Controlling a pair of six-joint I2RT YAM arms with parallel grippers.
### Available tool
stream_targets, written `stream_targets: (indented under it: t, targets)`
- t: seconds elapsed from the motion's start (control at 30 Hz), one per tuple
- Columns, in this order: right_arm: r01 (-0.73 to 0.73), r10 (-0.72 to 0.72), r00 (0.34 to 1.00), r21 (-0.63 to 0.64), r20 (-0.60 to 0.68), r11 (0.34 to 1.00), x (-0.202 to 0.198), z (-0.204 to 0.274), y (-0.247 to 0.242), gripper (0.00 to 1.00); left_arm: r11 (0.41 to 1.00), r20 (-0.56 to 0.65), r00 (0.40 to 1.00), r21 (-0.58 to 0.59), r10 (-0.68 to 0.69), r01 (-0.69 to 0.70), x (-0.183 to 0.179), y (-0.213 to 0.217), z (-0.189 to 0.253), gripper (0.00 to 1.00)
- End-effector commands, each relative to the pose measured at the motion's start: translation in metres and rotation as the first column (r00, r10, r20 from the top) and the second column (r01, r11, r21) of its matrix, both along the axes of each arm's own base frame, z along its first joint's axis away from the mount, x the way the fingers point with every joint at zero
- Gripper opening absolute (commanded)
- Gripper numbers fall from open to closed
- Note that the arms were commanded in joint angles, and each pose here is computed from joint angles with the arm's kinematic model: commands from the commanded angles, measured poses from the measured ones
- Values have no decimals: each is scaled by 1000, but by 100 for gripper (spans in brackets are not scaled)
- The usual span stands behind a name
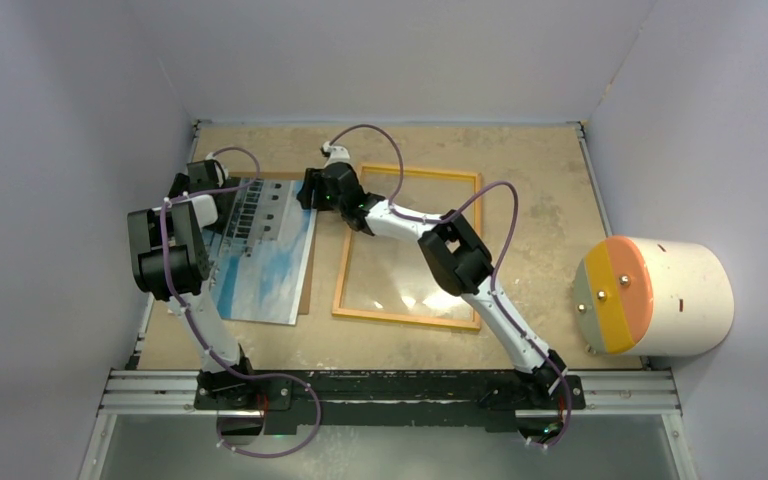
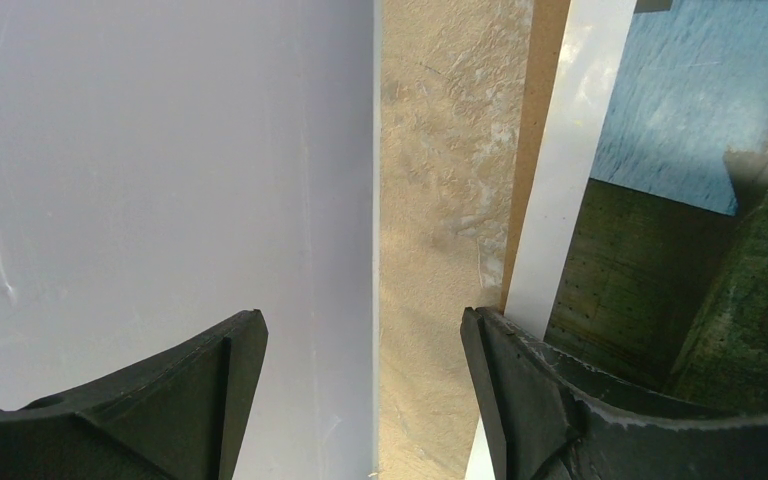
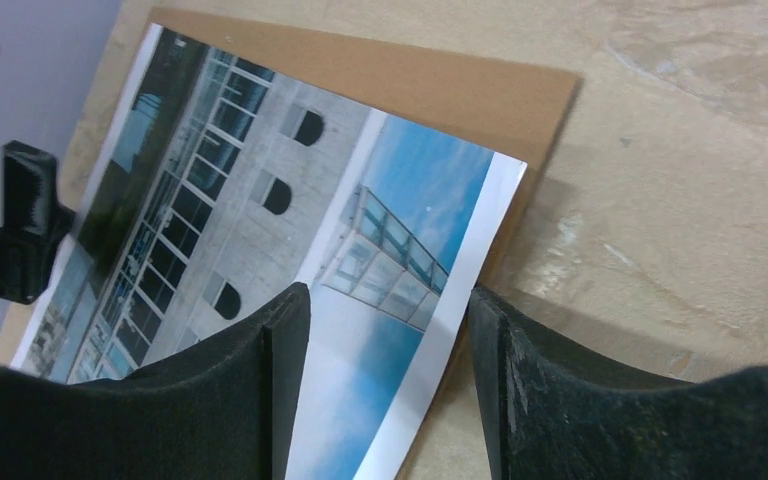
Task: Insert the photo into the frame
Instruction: Pick up the photo at the center of the board.
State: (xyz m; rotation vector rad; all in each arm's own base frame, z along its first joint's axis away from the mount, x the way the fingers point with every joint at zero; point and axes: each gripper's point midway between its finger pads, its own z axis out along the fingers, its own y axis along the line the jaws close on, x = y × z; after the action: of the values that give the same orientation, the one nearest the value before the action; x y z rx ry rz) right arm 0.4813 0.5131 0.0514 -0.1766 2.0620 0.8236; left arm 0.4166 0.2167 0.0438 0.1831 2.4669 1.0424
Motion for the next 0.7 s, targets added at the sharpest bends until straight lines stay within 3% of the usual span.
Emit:
stream_targets:
  t: [0.0,0.2,0.43,0.5,0.67]
  targets:
    - [-60,48,992,103,118,993,-14,88,23,61,992,-168,985,-126,-48,27,-31,-21,-61,77]
    - [-42,34,994,72,103,997,-12,82,21,61,991,-164,985,-127,-48,28,-30,-22,-60,77]
    - [-86,84,996,142,18,986,-21,66,28,60,992,-165,985,-126,-48,27,-31,-21,-60,77]
    - [-91,95,995,208,-10,974,-20,67,26,53,992,-165,985,-126,-49,28,-31,-21,-59,77]
    - [-108,150,985,368,-88,924,-13,71,22,23,991,-162,985,-130,-54,32,-30,-22,-57,77]
